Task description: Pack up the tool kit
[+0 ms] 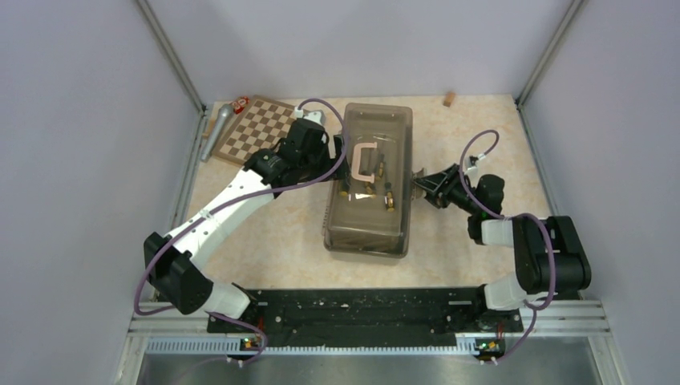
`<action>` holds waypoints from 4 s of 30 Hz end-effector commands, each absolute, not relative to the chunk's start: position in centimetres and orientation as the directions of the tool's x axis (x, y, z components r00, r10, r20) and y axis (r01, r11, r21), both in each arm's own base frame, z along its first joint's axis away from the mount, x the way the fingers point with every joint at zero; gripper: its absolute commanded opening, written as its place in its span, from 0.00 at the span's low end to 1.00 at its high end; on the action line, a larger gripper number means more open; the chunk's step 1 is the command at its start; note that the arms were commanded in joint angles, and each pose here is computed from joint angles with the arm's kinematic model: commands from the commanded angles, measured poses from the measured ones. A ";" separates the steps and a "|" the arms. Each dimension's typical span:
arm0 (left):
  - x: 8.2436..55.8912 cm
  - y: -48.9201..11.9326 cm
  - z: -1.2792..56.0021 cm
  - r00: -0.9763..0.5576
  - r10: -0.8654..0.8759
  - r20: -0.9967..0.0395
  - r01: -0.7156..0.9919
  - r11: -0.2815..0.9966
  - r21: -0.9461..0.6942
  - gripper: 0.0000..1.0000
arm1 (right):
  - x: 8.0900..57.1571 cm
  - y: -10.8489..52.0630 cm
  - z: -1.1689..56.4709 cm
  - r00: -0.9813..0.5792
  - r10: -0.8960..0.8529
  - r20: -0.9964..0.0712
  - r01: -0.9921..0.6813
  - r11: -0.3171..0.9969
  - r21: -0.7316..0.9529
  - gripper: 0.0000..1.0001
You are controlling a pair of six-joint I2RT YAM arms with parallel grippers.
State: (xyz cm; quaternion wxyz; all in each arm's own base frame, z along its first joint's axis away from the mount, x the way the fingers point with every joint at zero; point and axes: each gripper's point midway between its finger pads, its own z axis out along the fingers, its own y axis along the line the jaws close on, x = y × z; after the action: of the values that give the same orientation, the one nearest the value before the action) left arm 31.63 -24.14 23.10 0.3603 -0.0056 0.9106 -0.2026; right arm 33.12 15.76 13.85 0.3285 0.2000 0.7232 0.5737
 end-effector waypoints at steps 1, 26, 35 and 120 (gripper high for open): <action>32.3 -24.4 25.9 -0.686 -0.206 -0.697 0.157 0.895 -0.418 0.90 | 32.0 17.7 19.7 -0.712 0.580 -0.395 -0.312 0.242 0.919 0.51; 31.6 -24.2 26.4 -0.681 -0.222 -0.698 0.160 0.885 -0.438 0.89 | 31.5 17.5 18.9 -0.702 0.555 -0.446 -0.283 0.358 0.890 0.46; 31.8 -24.5 26.6 -0.678 -0.212 -0.703 0.173 0.884 -0.434 0.89 | 31.5 17.5 19.2 -0.698 0.550 -0.459 -0.282 0.379 0.881 0.41; 32.8 -23.9 24.2 -0.703 -0.160 -0.693 0.136 0.926 -0.351 0.90 | 30.9 20.3 10.5 -0.763 0.516 -0.389 -0.077 0.525 0.848 0.38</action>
State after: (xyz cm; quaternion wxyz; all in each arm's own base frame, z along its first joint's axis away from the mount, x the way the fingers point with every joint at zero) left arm 32.53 -23.58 21.71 0.3566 -0.0139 0.9165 -0.1810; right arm 29.77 20.62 7.83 0.2648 0.1878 0.7935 0.5148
